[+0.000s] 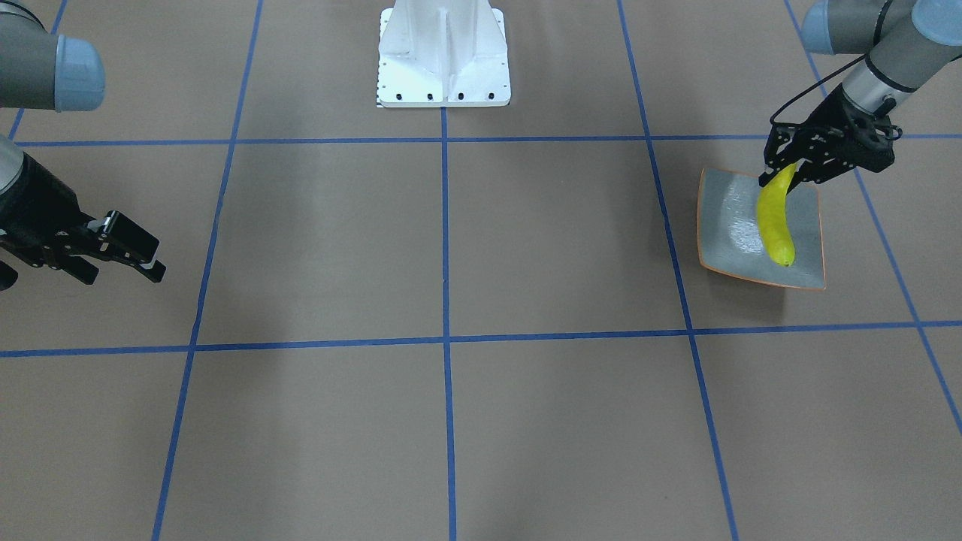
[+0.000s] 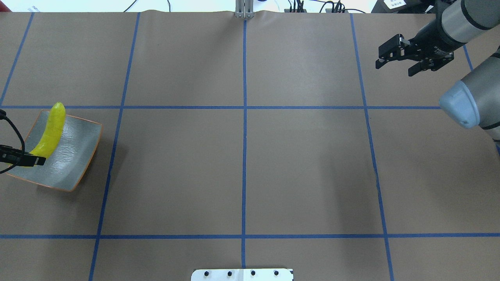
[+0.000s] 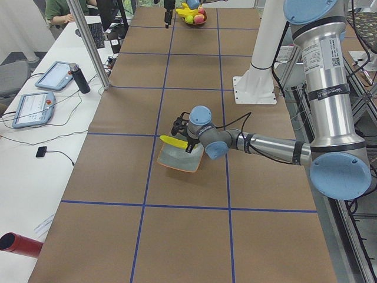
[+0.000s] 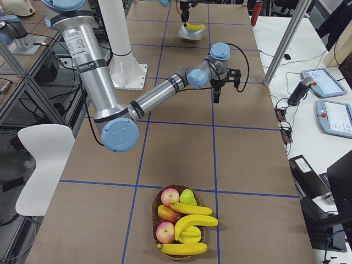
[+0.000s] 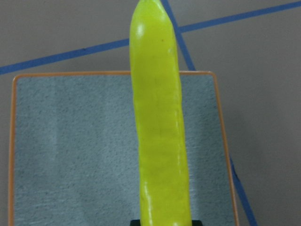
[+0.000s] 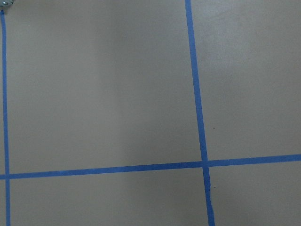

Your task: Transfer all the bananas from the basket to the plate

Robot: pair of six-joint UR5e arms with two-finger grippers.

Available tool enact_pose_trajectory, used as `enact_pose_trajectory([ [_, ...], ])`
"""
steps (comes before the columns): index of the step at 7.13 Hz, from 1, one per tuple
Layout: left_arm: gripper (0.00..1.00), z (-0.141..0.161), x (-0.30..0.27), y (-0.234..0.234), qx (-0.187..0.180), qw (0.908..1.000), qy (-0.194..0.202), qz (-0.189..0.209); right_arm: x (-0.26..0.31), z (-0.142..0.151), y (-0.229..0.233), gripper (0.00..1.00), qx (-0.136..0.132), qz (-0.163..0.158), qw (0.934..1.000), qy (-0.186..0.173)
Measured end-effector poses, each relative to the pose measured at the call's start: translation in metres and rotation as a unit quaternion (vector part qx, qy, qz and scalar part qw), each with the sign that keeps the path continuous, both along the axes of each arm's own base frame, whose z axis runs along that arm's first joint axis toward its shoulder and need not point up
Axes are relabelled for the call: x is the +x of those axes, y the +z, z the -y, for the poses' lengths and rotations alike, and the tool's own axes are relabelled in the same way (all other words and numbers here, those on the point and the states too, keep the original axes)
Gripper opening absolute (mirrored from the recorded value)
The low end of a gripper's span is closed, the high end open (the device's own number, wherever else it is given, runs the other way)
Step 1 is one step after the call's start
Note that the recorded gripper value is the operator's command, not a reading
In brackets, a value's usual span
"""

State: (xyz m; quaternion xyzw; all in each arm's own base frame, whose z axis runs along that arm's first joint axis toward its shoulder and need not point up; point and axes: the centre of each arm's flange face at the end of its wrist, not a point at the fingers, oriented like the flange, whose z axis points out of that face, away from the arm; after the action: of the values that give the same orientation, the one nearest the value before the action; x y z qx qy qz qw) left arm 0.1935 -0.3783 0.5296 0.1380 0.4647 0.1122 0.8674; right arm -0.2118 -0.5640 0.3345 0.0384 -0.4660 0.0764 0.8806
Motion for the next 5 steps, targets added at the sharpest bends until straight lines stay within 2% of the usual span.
enact_pose_trajectory([
  [2,0.0,-0.001,0.002,0.007,-0.005,1.0,0.003,0.005,0.0,0.0,0.001,1.0,-0.001,0.0,1.0,0.0],
  [3,0.07,0.0,0.004,0.012,-0.008,0.9999,0.004,0.008,0.0,0.0,0.001,1.0,-0.001,0.0,1.0,0.0],
  [4,0.35,0.0,0.007,0.016,-0.011,0.9999,0.006,0.01,0.0,0.0,0.001,1.0,-0.001,0.001,1.0,-0.001],
  [5,0.72,0.001,0.011,0.019,-0.013,0.9998,0.01,0.011,0.0,-0.001,0.001,1.0,-0.001,0.002,1.0,-0.002],
])
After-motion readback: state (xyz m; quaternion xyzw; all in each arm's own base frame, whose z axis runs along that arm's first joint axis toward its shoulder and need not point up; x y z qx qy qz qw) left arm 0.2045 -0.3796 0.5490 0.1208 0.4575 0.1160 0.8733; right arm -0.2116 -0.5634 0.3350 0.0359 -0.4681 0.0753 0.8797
